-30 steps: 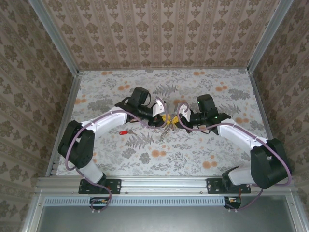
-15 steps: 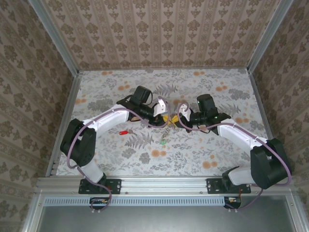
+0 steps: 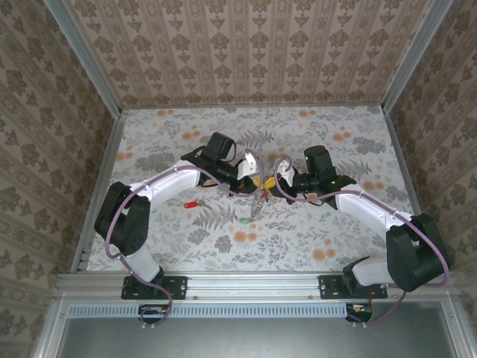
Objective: Put the keys on the keyring
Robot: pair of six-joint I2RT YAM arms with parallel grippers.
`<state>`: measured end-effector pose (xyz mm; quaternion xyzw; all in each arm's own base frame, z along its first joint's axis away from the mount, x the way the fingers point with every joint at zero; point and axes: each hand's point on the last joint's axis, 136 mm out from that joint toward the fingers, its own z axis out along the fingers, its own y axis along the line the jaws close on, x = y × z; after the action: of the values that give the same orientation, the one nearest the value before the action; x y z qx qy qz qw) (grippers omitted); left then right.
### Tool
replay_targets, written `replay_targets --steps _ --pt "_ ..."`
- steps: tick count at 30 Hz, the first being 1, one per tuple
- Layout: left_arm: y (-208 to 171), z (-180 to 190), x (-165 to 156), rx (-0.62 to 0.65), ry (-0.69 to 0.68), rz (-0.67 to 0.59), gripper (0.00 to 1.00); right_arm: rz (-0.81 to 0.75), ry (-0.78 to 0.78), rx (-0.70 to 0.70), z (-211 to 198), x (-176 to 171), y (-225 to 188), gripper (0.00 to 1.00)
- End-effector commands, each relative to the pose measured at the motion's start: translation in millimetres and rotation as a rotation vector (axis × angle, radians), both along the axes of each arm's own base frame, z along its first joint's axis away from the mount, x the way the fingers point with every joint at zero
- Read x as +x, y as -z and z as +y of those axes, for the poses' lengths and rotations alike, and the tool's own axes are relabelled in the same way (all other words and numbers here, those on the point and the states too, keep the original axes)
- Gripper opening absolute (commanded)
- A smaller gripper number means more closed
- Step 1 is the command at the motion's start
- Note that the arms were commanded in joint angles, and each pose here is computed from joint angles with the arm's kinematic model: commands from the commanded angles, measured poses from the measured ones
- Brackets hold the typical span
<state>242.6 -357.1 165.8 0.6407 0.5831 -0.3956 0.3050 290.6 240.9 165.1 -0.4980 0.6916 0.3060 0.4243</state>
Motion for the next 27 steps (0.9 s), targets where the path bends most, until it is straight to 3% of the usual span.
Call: replay_targets --steps 1,19,27 --pt "-13.2 -1.6 -5.1 -0.078 0.014 0.023 0.00 -0.030 0.008 0.012 0.5 4.4 0.4 0.12" --pt "-40.0 0.3 -6.4 -0.259 0.016 0.052 0.00 0.023 0.011 0.051 3.5 9.4 9.9 0.22" --pt "-48.5 7.5 -7.1 -0.289 0.011 0.048 0.00 0.018 0.009 0.069 5.3 10.6 8.7 0.21"
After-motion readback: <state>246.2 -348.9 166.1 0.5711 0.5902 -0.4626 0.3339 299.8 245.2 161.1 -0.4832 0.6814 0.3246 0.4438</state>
